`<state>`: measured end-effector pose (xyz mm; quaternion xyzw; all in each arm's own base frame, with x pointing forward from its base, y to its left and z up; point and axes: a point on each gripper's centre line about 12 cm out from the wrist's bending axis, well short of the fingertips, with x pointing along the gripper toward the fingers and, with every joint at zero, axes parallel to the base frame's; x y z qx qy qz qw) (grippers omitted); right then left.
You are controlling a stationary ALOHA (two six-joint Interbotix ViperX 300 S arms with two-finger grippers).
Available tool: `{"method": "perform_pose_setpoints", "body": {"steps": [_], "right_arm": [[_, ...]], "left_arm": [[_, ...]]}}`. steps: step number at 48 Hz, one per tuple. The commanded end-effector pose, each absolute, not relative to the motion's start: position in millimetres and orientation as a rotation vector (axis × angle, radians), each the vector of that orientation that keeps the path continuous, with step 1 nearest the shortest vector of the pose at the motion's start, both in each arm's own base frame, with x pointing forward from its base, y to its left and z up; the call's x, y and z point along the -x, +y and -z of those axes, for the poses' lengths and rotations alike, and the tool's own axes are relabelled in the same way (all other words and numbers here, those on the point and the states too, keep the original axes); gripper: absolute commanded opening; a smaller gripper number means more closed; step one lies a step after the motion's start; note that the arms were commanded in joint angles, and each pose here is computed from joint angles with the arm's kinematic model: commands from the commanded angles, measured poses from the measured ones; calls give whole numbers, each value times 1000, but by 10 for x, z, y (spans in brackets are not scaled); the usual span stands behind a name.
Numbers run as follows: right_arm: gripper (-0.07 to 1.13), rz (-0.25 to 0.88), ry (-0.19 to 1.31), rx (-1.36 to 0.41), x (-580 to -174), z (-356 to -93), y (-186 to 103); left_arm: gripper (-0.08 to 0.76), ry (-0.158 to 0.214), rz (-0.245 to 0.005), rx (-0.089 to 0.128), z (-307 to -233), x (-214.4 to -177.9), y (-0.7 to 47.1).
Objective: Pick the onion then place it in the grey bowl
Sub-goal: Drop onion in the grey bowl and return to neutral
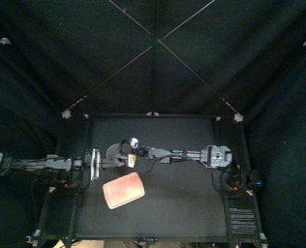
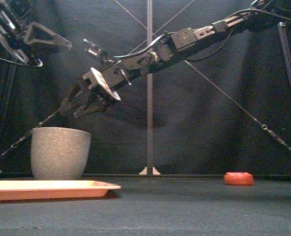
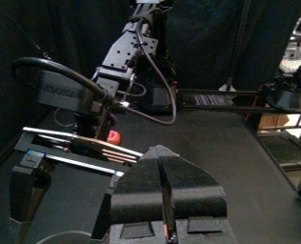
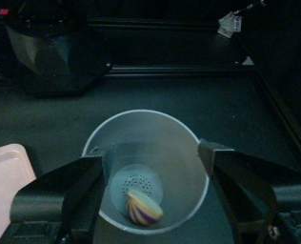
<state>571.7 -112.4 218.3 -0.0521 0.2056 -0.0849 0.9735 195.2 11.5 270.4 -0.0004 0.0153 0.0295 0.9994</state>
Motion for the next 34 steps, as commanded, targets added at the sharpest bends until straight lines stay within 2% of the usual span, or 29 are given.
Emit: {"method": "perform_pose_setpoints", "body": {"steps": [1, 8, 25, 34], "right_arm": [[1010, 179, 362, 114, -5653, -2485, -1138], [1010, 180, 373, 113, -5469, -2557, -1110], [1010, 171, 402, 80, -4763, -2666, -931], [1010, 165, 360, 39, -4444, -2708, -822]], "left_arm": [[122, 12, -60, 0, -2756, -1962, 118], [122, 21, -60, 1, -2722, -1956, 118], [122, 22, -60, -2, -2718, -1955, 118], [120, 26, -64, -7, -2703, -1952, 126]]}}
